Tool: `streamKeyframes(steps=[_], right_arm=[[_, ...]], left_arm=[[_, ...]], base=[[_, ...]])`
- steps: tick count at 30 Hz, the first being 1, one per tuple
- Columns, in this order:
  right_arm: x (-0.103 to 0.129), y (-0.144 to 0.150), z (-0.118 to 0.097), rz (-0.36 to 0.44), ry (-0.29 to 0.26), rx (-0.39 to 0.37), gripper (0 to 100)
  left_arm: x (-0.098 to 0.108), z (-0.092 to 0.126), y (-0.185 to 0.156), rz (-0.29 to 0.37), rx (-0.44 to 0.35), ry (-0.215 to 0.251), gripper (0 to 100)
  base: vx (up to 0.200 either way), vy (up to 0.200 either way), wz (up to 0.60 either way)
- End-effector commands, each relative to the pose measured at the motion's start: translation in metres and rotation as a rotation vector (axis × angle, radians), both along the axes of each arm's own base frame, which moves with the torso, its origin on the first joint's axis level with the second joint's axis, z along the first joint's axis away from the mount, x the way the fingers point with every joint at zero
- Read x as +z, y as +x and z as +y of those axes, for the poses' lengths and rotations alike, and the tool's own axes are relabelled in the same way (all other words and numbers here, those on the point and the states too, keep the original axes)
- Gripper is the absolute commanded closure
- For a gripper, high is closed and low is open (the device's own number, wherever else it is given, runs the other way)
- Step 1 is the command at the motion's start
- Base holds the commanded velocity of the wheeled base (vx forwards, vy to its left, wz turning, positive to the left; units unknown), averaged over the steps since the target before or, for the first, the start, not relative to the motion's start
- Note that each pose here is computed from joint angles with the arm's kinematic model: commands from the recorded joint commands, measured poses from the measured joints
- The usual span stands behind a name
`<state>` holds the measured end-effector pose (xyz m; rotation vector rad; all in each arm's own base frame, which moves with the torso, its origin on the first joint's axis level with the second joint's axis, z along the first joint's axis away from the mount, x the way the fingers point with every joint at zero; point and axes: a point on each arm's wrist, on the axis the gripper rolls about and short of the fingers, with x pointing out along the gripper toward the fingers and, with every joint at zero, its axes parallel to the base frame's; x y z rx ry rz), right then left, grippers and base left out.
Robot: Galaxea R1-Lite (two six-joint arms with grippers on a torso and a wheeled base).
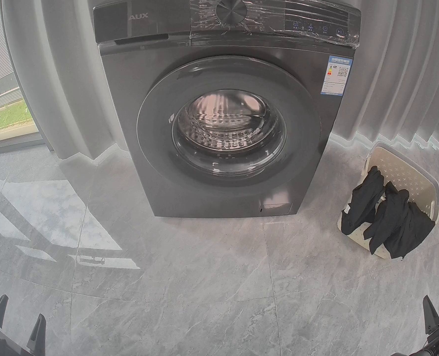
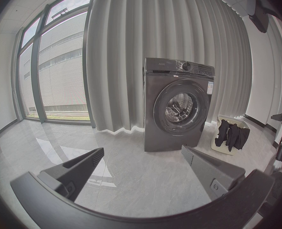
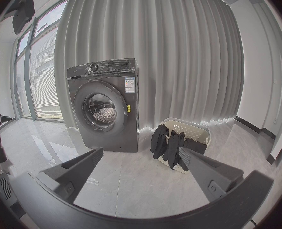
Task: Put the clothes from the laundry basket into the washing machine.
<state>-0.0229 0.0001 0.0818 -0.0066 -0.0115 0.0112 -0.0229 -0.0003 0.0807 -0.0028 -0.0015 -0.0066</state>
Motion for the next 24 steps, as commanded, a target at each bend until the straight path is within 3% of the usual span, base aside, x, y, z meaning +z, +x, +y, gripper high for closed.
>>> streamKeyframes(steps=[1,24], right_arm=[[-0.0049,0.001,0.0,0.013,0.0,0.001,0],[-0.0049,0.001,0.0,0.013,-0.001,0.001,0]], left_arm=[[-0.0048,0.0,0.0,0.0,0.0,0.0,0],[-0.0048,0.0,0.0,0.0,0.0,0.0,0]], base=[[0.0,0.0,0.0],[0.0,0.0,0.0]])
